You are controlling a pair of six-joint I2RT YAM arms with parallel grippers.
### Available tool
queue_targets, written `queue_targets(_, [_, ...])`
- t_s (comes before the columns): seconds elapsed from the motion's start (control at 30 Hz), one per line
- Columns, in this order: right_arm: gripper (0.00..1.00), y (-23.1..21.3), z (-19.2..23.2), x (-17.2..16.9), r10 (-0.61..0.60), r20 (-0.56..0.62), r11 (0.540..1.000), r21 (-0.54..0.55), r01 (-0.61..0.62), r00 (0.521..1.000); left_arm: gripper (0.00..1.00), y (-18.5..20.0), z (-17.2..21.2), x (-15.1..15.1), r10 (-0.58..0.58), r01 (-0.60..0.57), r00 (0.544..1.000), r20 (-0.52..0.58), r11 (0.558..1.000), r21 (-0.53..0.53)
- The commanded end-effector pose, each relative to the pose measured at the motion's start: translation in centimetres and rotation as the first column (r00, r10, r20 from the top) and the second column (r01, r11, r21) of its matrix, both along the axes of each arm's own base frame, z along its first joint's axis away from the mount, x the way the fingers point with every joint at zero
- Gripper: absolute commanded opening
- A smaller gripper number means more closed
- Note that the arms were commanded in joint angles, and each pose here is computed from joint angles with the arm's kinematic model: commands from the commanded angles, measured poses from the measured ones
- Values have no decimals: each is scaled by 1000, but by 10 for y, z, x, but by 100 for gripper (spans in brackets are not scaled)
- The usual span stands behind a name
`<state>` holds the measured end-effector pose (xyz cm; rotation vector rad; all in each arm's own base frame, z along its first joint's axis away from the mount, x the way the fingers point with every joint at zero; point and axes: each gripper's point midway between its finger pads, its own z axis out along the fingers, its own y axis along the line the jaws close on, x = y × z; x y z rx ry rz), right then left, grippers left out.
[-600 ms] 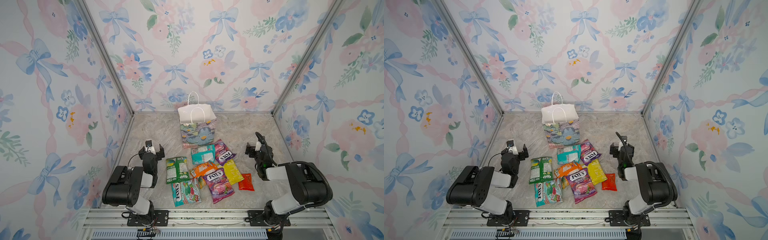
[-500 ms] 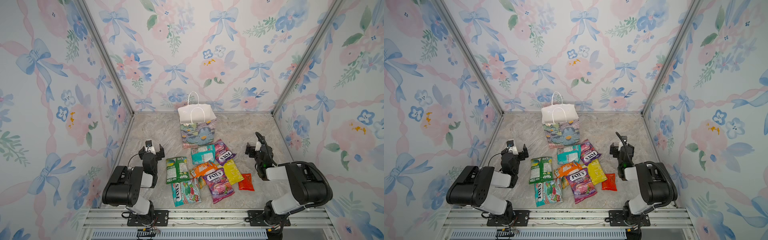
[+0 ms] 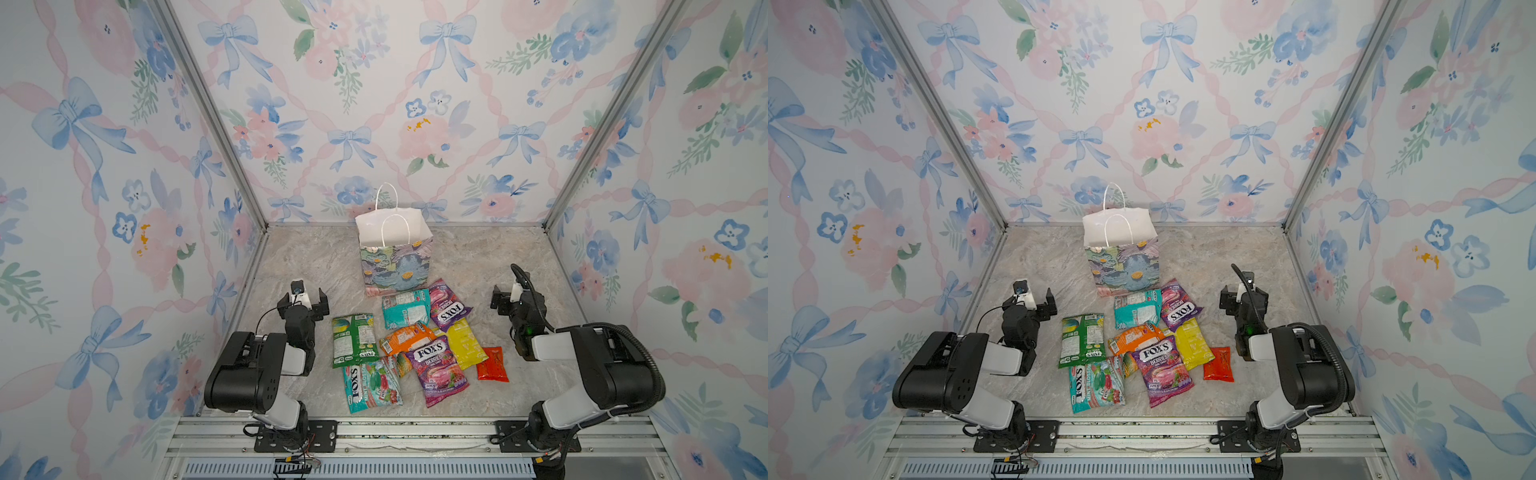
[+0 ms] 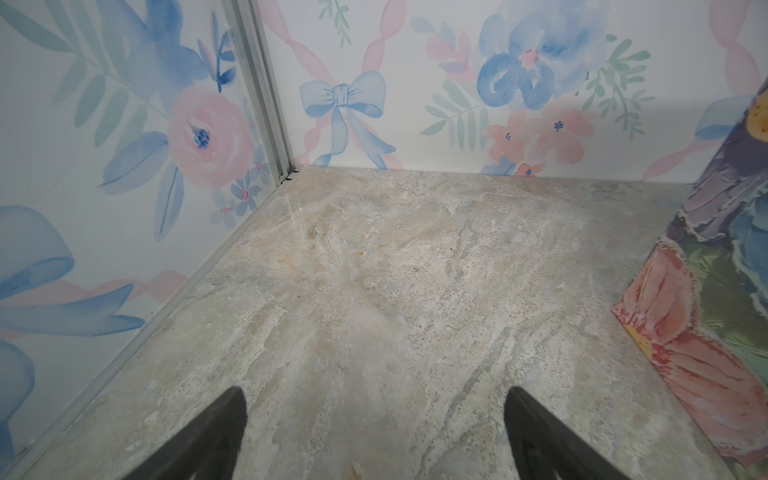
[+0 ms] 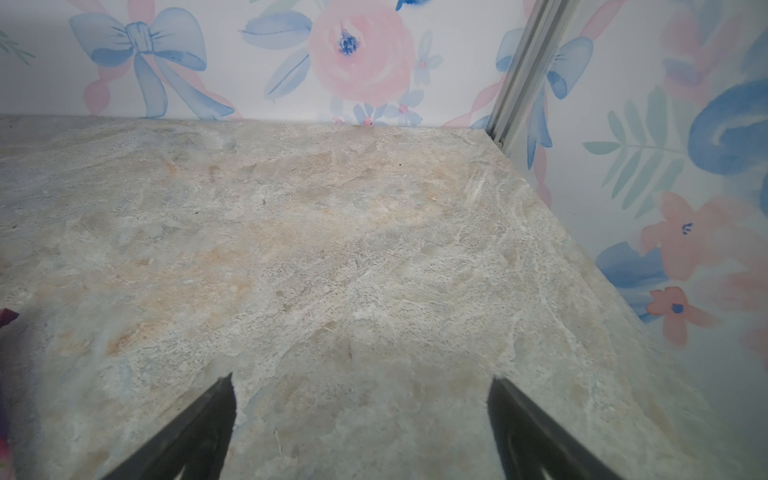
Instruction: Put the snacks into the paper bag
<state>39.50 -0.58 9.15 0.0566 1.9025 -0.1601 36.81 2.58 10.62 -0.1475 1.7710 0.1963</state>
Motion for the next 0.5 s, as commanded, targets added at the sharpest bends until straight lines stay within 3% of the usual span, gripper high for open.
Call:
queue_targets(0.0, [97, 0, 6, 3, -1, 18, 1000, 19, 1, 1000, 98, 0, 0, 3, 8, -8, 1000, 0, 1000, 0])
queue_targets(0.47, [97, 2, 8, 1, 11, 30, 1000, 19, -12, 999, 97, -7, 2, 2, -1, 1, 1000, 6, 1000, 27])
